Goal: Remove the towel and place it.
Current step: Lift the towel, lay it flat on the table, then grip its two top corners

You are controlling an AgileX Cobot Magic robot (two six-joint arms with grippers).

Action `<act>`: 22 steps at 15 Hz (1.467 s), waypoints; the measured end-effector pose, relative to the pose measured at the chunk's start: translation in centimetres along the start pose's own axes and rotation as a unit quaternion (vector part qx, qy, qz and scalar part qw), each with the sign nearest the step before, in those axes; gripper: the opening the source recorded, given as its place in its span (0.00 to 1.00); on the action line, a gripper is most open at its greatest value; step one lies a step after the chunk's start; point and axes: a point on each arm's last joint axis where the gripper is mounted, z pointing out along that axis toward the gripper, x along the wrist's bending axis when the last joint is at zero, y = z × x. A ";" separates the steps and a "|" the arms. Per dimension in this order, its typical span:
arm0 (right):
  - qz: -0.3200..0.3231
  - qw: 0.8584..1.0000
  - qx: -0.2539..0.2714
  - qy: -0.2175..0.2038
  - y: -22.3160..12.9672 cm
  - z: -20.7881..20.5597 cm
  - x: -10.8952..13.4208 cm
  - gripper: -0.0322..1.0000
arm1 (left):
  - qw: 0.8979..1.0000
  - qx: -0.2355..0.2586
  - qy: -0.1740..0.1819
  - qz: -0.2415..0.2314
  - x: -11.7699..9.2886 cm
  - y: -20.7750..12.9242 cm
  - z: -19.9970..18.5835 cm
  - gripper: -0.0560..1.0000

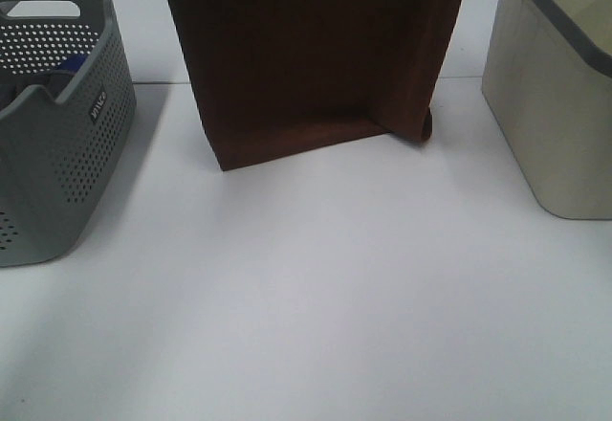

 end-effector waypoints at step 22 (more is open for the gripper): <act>0.022 0.941 0.270 0.202 -24.5 -7.5 0.8 0.03 | 0.944 0.304 -0.126 0.012 -7.9 -21.5 -13.9 0.05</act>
